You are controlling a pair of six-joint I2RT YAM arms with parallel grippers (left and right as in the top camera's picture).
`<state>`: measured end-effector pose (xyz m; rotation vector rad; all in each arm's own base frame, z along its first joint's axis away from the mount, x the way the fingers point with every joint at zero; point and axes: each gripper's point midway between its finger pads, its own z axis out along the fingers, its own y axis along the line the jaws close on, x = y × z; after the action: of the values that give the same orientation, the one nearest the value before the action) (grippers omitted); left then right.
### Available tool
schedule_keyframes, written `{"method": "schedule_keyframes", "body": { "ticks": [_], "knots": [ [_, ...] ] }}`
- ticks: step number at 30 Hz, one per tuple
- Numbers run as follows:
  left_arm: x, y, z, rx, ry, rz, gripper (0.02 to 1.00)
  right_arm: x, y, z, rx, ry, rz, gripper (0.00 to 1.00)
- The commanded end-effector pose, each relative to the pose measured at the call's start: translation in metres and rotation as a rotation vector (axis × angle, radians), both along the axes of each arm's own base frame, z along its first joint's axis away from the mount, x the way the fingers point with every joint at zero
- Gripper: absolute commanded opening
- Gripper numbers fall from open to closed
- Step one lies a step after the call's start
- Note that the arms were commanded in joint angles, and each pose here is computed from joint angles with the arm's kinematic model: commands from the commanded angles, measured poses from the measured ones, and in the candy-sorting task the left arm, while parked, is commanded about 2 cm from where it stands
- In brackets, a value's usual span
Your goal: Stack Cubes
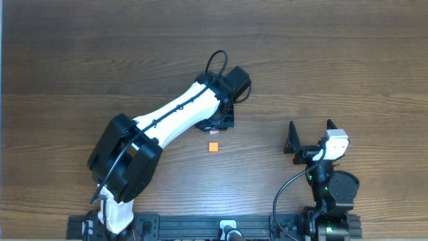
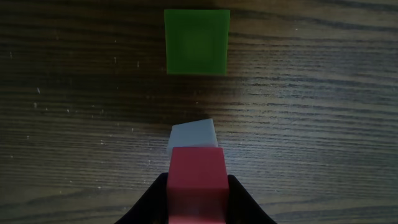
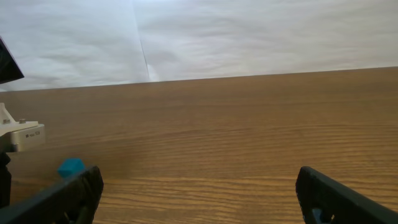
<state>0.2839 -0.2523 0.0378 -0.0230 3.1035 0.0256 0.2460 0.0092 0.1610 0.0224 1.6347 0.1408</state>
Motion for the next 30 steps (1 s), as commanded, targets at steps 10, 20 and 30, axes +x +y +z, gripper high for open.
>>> {"method": "schedule_keyframes", "body": {
  "ticks": [10, 20, 30],
  "knots": [
    [0.005, 0.003, -0.002, 0.017, -0.007, -0.007, 0.310, 0.000, 0.003, -0.002, -0.008, 0.000, 0.013, 0.993],
    [0.005, 0.003, -0.002, 0.018, -0.005, -0.007, 0.382, 0.000, 0.003, -0.002, -0.008, 0.000, 0.013, 0.993],
    [-0.003, 0.000, 0.015, -0.020, 0.000, -0.013, 0.549, 0.000, 0.003, -0.002, -0.008, 0.000, 0.013, 0.991]
  ]
}}
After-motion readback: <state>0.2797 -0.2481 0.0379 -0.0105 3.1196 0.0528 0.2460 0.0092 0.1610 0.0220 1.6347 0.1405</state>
